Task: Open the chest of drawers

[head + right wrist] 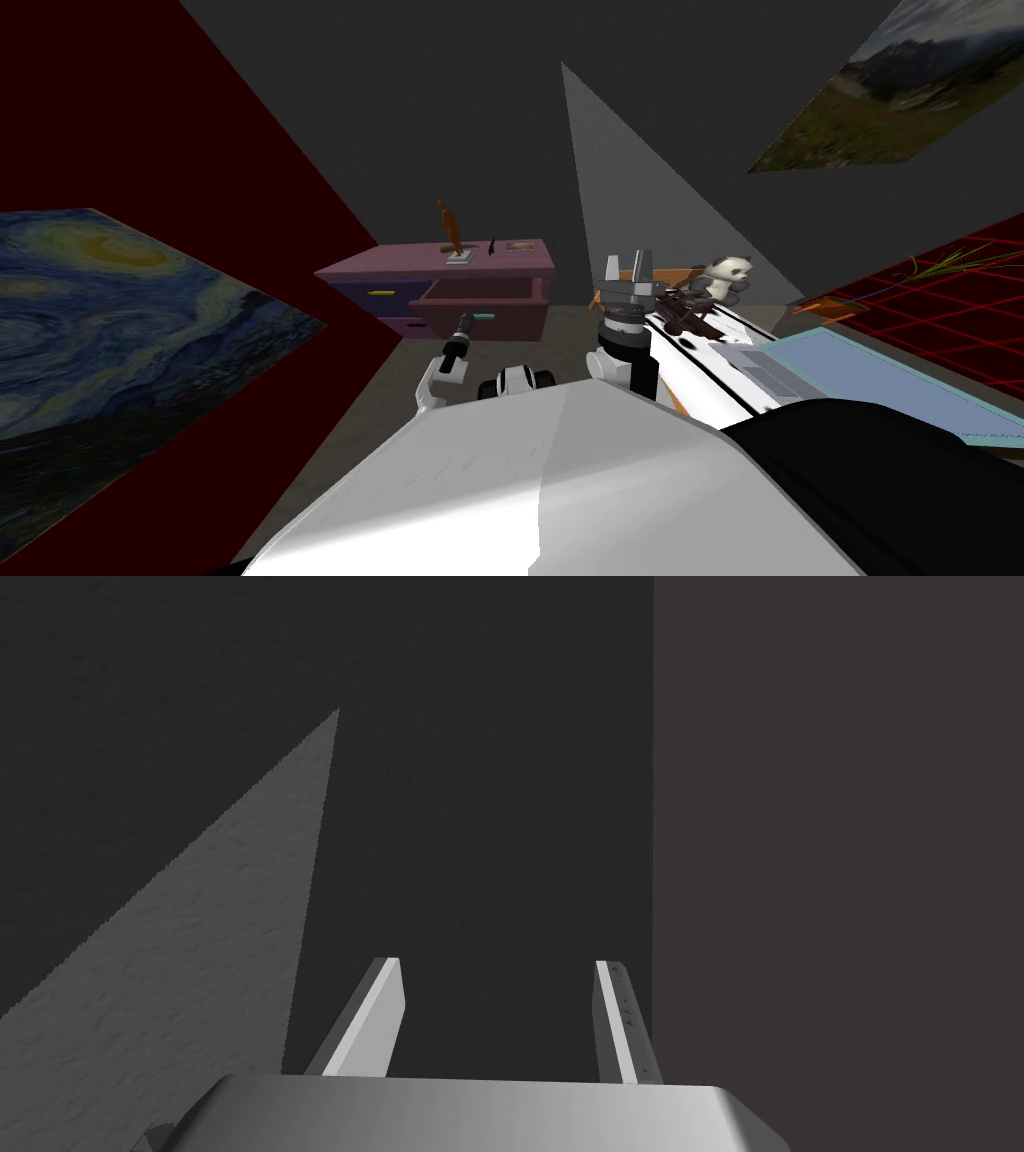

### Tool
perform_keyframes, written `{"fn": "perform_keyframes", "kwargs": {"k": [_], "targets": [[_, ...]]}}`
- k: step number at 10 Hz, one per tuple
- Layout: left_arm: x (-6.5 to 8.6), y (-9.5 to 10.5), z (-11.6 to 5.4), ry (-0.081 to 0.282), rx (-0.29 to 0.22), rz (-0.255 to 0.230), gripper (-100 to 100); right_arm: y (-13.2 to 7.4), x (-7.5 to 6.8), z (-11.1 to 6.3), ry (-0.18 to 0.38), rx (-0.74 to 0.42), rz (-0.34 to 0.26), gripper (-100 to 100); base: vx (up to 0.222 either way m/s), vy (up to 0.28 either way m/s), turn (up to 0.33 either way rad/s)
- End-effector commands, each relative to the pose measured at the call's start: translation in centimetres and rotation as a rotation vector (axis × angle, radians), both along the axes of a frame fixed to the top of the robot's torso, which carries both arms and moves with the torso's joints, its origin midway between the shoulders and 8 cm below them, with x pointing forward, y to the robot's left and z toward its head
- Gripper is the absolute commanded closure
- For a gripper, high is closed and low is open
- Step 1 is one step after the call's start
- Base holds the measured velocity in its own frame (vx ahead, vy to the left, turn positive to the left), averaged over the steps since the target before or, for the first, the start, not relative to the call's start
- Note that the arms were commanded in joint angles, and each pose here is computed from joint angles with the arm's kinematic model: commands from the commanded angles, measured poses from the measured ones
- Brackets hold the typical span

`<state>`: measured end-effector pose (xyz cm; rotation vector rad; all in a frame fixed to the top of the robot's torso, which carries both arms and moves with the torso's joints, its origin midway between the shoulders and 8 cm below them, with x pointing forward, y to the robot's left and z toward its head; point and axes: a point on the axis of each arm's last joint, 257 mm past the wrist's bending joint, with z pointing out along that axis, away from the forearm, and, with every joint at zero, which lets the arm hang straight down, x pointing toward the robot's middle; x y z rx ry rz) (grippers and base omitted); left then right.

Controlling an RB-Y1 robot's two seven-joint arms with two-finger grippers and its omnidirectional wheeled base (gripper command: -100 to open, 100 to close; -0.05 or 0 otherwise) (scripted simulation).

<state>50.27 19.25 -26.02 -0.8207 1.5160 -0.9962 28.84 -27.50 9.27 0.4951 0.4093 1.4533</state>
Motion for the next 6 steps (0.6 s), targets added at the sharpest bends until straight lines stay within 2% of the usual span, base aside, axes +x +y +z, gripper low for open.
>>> {"fn": "perform_keyframes", "kwargs": {"k": [1,6], "targets": [[-0.02,-0.02,-0.16,0.006,0.0,0.001,0,0.0,0.0,0.0,0.0,0.0,0.0,0,0.0,0.0,0.0],[-0.28,0.05,-0.85,0.02,-0.002,0.003,0,0.0,0.0,0.0,0.0,0.0,0.0,0,0.0,0.0,0.0]]}}
